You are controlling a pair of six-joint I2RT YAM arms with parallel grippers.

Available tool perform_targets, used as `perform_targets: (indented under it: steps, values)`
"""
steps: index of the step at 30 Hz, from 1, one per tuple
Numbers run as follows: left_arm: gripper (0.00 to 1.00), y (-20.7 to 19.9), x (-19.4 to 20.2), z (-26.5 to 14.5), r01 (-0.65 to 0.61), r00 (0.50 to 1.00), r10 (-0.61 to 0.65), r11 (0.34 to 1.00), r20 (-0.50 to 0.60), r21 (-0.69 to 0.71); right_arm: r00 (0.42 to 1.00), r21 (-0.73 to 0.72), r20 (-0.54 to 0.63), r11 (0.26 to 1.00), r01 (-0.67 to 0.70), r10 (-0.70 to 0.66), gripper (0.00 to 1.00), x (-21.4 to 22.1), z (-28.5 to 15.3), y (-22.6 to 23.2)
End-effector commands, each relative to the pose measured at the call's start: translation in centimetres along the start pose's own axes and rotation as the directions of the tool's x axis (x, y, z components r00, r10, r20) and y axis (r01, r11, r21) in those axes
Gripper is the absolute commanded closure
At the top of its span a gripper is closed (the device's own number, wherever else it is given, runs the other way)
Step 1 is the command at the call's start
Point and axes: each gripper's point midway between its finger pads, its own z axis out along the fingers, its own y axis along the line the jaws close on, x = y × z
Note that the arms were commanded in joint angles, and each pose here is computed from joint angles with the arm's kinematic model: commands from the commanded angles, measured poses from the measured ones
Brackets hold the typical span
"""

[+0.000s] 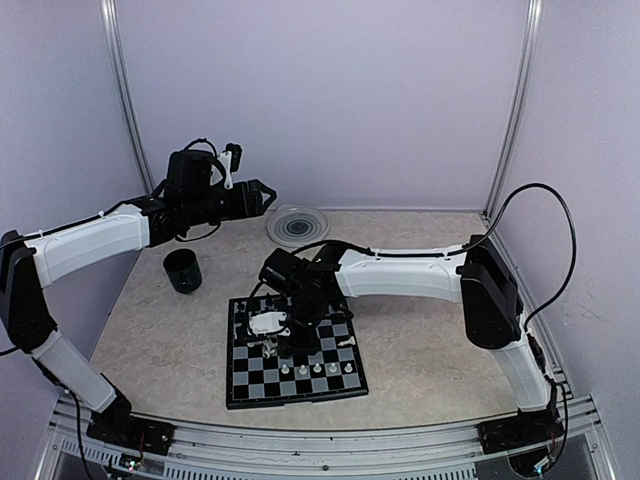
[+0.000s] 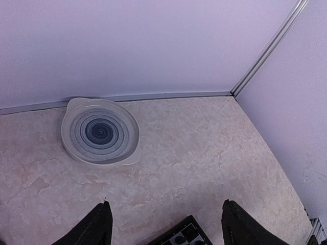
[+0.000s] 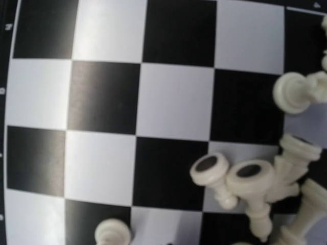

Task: Set up the chess pieces on the board
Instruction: Adjust the pawn at d2.

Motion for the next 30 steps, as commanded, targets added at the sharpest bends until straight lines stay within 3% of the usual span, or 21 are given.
perform_targets:
  steps: [1, 17, 25, 30]
  values:
    - [0.27, -0.5, -0.9, -0.1, 0.002, 1.000, -0.002, 1.000, 0.008, 0.018, 1.000, -0.051, -0.005, 0.999, 0.008, -0.009, 0.97, -0.1, 0.5, 1.3]
    - [0.27, -0.5, -0.8, 0.0, 0.004, 1.000, -0.004, 1.000, 0.002, 0.020, 1.000, -0.109, -0.018, 0.994, 0.016, -0.018, 0.96, 0.3, 1.0, 3.2]
    - [0.27, -0.5, -0.9, -0.1, 0.004, 1.000, -0.004, 1.000, 0.005, 0.020, 1.000, -0.041, 0.011, 0.999, 0.003, -0.003, 0.94, -0.7, -0.1, 1.4]
    - [0.27, -0.5, -1.0, -0.1, 0.004, 1.000, -0.004, 1.000, 0.008, 0.020, 0.998, 0.040, 0.067, 0.999, -0.001, -0.002, 0.84, -2.2, -3.1, -1.0]
